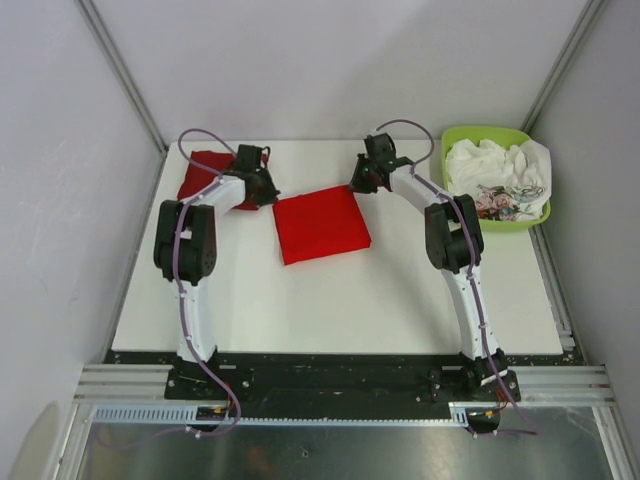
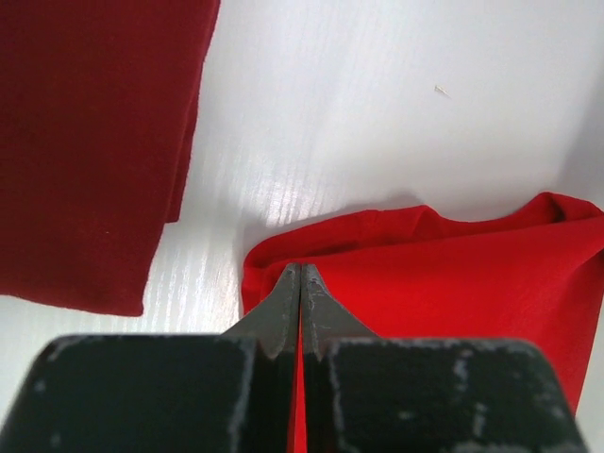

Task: Fold and stack the t-shirts
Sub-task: Fold the long partially folded tshirt into a neat square

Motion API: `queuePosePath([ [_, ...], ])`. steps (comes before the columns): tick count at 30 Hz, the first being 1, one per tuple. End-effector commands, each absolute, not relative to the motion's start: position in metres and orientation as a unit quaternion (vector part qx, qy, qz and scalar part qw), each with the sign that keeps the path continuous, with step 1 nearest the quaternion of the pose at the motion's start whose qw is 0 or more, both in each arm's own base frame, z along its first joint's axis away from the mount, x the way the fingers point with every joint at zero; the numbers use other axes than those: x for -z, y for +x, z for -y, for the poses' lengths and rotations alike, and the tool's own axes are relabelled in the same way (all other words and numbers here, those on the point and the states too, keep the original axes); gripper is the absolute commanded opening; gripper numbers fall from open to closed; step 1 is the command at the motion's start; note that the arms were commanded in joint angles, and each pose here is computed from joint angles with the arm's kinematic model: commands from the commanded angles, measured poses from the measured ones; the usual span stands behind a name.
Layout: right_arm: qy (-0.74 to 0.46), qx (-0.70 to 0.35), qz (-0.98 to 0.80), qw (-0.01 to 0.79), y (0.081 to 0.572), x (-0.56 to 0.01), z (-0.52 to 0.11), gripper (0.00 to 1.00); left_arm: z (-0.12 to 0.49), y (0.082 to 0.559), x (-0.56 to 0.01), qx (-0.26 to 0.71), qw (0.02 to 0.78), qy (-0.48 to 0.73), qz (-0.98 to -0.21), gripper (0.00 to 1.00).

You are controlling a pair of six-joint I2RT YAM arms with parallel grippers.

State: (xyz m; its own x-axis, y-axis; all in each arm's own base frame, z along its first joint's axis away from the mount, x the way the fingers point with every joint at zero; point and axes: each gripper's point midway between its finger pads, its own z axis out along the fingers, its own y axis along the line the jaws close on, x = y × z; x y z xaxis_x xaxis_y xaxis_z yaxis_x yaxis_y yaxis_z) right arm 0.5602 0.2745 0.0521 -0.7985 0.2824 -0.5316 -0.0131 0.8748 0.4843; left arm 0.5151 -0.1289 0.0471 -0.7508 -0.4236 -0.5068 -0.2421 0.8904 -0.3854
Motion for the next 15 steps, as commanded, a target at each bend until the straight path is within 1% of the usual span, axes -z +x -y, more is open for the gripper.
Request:
queuePosePath([
  [1,0.072,-0.265,-0.896,0.35,0.569,-0.106,-0.28,0.16,0.115,0.529,-0.071,0.138,0.341,-0.172,-0.914,0.0],
  [9,0.071,-0.278,-0.895,0.341,0.566,-0.097,-0.292,0.16,0.107,0.521,-0.051,0.12,0.325,-0.175,-0.922,0.0],
  [15,0.081,-0.283,-0.889,0.35,0.57,-0.105,-0.29,0.16,0.105,0.521,-0.046,0.116,0.322,-0.168,-0.925,0.0],
])
